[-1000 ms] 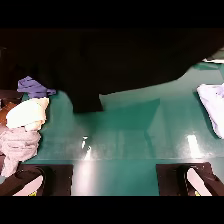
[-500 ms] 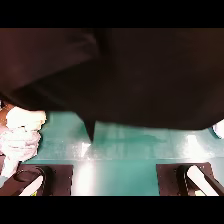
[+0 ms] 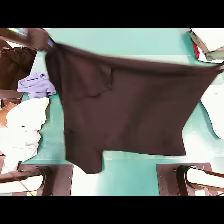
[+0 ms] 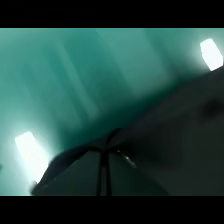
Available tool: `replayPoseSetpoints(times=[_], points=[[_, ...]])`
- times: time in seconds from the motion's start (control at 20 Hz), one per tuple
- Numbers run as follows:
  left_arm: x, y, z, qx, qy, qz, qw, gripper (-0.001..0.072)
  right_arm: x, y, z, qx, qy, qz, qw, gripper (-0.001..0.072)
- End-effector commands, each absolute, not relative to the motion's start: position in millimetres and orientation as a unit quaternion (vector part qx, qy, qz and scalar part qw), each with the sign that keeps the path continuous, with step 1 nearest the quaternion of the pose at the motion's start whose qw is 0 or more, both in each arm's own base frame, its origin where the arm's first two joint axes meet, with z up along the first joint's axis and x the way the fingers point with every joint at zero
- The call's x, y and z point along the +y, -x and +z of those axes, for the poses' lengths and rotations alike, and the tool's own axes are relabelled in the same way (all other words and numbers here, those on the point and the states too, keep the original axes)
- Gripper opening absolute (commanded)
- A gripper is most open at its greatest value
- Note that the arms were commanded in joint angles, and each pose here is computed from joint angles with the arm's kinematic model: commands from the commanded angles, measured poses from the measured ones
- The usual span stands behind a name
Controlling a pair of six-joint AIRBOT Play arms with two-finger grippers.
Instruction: Fold the shirts.
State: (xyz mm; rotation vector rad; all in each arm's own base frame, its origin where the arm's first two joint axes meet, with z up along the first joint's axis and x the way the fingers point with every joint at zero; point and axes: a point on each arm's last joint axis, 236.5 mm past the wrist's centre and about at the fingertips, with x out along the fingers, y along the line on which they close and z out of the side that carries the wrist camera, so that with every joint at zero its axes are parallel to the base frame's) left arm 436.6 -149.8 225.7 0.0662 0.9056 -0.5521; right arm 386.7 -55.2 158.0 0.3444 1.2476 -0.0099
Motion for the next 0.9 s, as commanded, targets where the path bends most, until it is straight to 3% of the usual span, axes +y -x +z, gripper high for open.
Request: replayPoseSetpoints(times=[0.0, 0.2, 0.45, 0.7, 0.85], points=[[-154.5, -479.4, 119.1, 0.519, -0.029, -0.261, 0.813, 0.0024, -36.4, -422.4, 69.7, 0.643, -0.134, 0.000, 0.754, 0.0014], [-150.1, -538.8, 71.1, 0.477, -0.071, -0.250, 0.840, 0.0024, -29.3, -494.6, 35.2, 0.579, -0.142, -0.009, 0.803, 0.0014], [-110.6, -593.9, 81.5, 0.393, -0.158, -0.172, 0.889, 0.0024, -24.6, -552.1, 46.0, 0.482, -0.147, -0.016, 0.864, 0.0014], [-91.1, -597.7, 79.1, 0.396, -0.200, -0.146, 0.884, 0.0024, -23.4, -549.5, 44.0, 0.488, -0.142, -0.016, 0.861, 0.0014], [-86.8, -573.9, 60.8, 0.448, -0.224, -0.166, 0.849, 0.0024, -15.0, -525.8, 30.2, 0.539, -0.105, -0.007, 0.836, 0.0014]])
